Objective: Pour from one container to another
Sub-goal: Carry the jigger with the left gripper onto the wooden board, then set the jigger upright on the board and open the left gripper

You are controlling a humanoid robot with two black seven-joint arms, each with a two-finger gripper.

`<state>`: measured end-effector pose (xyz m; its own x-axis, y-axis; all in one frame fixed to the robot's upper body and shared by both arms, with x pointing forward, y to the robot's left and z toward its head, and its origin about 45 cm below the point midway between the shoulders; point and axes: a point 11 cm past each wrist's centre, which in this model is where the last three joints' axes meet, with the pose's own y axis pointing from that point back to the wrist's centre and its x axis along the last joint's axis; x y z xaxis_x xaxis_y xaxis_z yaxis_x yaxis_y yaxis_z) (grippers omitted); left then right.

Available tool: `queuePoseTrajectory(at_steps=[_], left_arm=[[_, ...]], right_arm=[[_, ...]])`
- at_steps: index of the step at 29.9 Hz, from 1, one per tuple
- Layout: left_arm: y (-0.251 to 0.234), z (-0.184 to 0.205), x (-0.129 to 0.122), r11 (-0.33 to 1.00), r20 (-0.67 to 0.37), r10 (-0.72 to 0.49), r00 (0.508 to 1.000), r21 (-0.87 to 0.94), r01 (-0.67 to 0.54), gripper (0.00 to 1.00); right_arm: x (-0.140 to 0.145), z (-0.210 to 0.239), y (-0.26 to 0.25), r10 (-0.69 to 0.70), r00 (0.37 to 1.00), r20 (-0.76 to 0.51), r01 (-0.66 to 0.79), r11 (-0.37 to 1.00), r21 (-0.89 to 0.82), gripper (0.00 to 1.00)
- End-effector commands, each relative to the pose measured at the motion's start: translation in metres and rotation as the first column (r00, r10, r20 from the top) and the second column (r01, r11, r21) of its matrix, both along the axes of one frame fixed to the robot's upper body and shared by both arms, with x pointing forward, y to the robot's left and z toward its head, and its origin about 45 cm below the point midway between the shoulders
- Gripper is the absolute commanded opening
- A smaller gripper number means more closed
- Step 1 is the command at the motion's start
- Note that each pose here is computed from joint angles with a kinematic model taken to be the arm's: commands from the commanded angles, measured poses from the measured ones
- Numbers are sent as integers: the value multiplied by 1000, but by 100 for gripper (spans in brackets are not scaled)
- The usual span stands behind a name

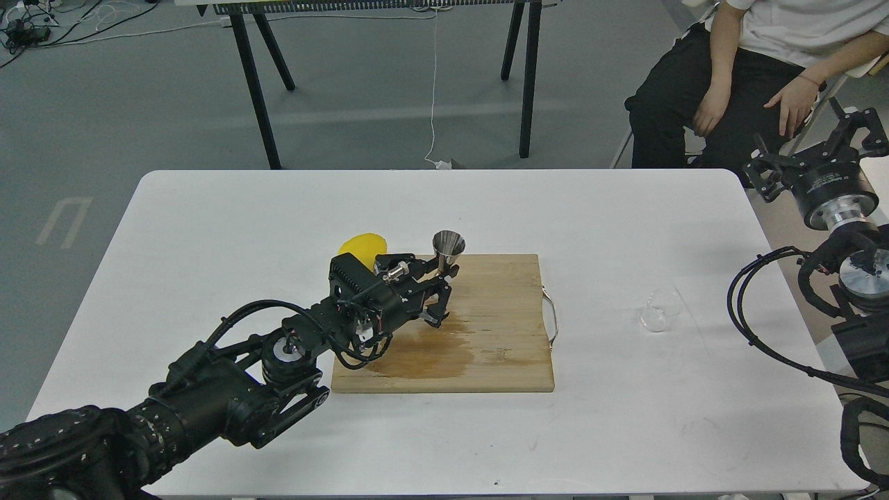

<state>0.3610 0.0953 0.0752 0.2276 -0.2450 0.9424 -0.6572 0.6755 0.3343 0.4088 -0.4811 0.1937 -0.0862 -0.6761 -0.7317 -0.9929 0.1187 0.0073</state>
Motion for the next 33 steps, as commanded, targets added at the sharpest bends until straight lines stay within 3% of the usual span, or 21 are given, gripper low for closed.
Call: queuePoseTrajectory(at_steps=[1,3,4,16,20,33], left_arm=[[-1,0,0,1000,3,-1,1000,-4,1,33],[0,-1,-2,1000,-2,0,1000,-4,0,46],[0,-2,-2,1000,-2,0,1000,-5,0,47],[-1,0,-2,1000,9,-9,1000,-13,9,49],[-3,1,-3,1000,8,-18,1000,-18,18,75],[-30,29,-3,992,41,-51,998,-117,56,91]], right_arm=[[0,0,0,0,1000,-1,0,1000,0,100],[0,0,0,0,1000,0,0,1000,0,100],[0,0,0,0,1000,-1,0,1000,0,100],[-2,-2,-2,-3,1000,-5,3,1000,-3,100],[-2,-1,-2,-3,1000,-4,3,1000,-3,100],[-3,-2,-3,-4,1000,-6,4,1000,-4,100]])
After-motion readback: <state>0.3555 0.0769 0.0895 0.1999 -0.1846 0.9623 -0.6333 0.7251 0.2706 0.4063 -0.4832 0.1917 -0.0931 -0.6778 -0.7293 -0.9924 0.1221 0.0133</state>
